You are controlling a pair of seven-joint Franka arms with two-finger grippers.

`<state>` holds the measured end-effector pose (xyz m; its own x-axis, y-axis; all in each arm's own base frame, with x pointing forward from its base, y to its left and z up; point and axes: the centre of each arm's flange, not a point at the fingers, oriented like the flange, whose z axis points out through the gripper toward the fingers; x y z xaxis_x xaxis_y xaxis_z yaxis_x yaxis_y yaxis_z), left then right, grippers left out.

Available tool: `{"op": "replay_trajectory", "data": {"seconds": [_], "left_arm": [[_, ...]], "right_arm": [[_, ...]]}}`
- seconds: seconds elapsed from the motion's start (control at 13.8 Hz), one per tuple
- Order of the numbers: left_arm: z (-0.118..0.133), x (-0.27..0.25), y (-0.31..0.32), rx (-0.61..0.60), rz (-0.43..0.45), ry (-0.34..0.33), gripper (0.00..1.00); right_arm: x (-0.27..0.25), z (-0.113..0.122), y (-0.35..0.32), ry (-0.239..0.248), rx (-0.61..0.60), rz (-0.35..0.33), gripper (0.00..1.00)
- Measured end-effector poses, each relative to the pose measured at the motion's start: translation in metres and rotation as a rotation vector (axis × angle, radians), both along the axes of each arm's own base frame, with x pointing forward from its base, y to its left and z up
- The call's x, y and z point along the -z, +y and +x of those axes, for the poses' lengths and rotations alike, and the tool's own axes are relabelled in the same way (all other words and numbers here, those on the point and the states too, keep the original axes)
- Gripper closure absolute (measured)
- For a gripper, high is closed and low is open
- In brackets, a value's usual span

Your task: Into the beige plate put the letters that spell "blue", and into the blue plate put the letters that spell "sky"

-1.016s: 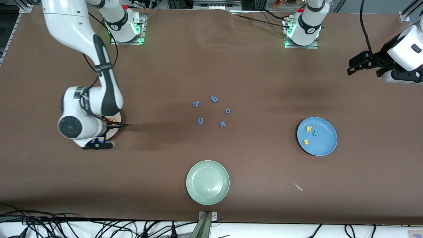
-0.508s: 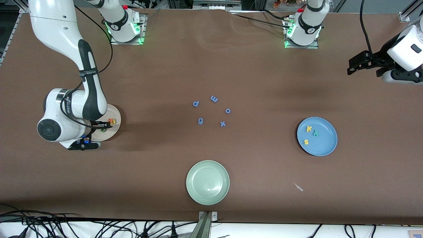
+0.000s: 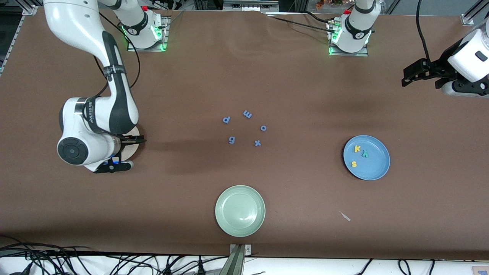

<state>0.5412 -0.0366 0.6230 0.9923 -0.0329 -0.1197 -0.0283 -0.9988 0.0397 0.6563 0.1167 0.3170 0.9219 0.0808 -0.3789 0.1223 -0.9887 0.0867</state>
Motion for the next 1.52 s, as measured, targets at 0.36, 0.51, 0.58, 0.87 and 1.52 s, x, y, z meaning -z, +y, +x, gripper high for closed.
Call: {"op": "replay_trajectory", "data": {"seconds": [0.36, 0.51, 0.58, 0.87, 1.52], "left_arm": [[0.0, 0.0, 0.0, 0.0, 0.0, 0.0, 0.0], [0.0, 0.0, 0.0, 0.0, 0.0, 0.0, 0.0], [0.0, 0.0, 0.0, 0.0, 0.0, 0.0, 0.0], [0.0, 0.0, 0.0, 0.0, 0.0, 0.0, 0.0], [0.0, 0.0, 0.0, 0.0, 0.0, 0.0, 0.0]], "right_arm": [[-0.067, 0.0, 0.027, 0.008, -0.008, 0.003, 0.0], [-0.082, -0.001, 0.031, 0.0, -0.013, 0.008, 0.0], [-0.09, -0.002, 0.033, -0.011, -0.018, 0.016, 0.0], [-0.131, -0.011, 0.029, -0.052, -0.054, 0.056, 0.0], [-0.247, -0.069, -0.068, -0.211, 0.041, 0.126, 0.0]]}}
